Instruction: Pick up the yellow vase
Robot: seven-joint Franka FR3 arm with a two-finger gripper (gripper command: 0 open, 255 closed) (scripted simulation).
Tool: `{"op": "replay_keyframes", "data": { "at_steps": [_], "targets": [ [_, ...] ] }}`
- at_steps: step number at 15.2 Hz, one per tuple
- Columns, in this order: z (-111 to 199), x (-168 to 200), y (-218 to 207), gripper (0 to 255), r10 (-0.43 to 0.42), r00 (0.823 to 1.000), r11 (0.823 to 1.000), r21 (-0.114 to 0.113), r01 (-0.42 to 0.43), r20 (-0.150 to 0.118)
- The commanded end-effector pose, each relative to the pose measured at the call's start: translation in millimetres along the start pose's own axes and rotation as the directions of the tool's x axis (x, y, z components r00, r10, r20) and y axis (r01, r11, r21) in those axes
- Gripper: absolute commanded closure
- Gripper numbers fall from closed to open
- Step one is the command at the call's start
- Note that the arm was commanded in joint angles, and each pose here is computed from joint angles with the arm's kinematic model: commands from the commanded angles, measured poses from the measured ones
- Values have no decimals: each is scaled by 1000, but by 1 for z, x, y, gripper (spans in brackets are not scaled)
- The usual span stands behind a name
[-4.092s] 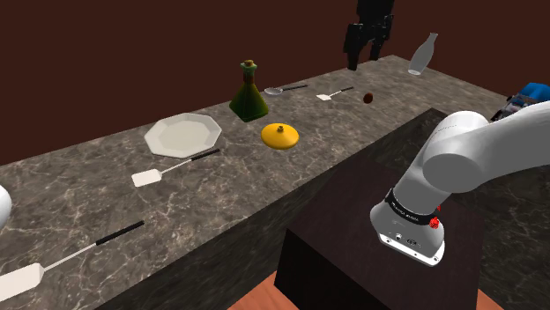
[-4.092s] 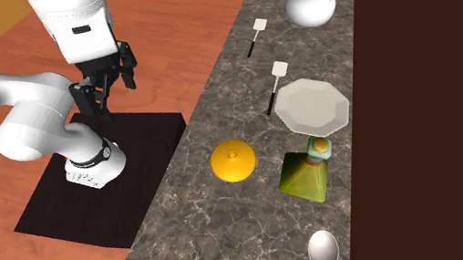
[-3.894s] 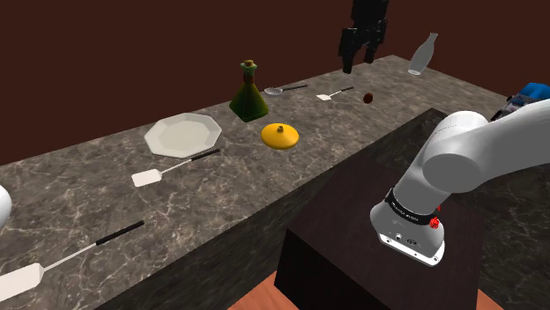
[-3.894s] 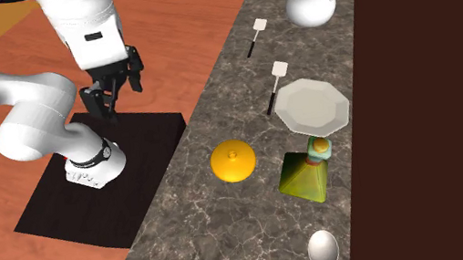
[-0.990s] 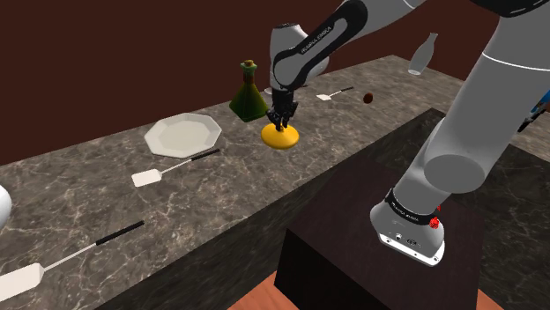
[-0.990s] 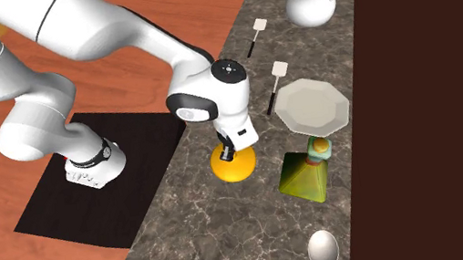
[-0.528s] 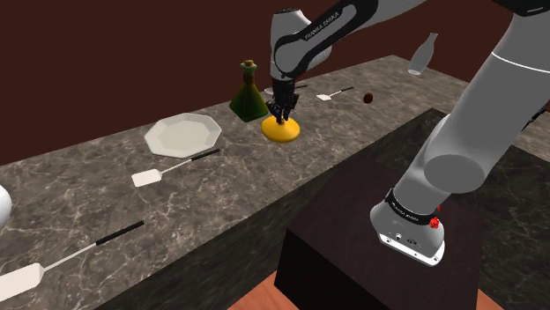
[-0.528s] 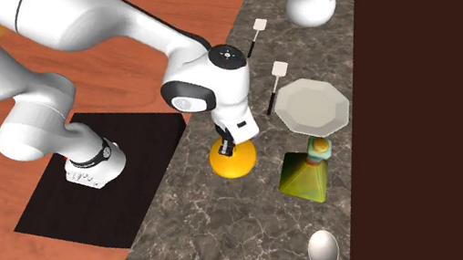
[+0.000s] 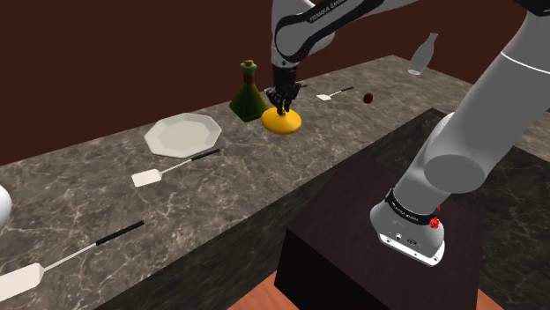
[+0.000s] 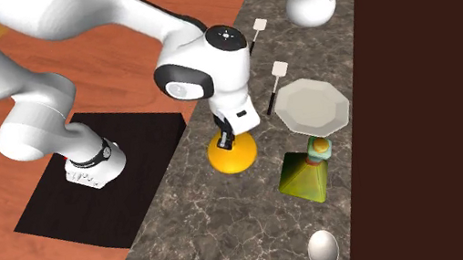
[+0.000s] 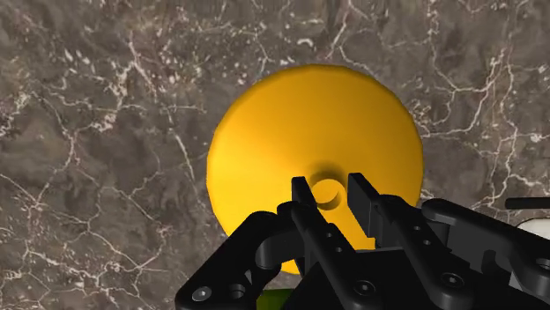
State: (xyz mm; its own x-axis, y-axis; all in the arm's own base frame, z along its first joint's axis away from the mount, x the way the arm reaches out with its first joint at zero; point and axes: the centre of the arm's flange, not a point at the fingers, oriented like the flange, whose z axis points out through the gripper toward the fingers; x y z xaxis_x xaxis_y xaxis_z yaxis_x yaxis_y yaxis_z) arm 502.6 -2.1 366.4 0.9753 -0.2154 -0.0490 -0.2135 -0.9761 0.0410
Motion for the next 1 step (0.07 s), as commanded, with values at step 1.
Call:
{"op": "replay_keyframes", "data": {
  "at_steps": [1],
  "targets": [
    [-4,-1,0,255,0,1000,1000,0,0,0]
  ]
}}
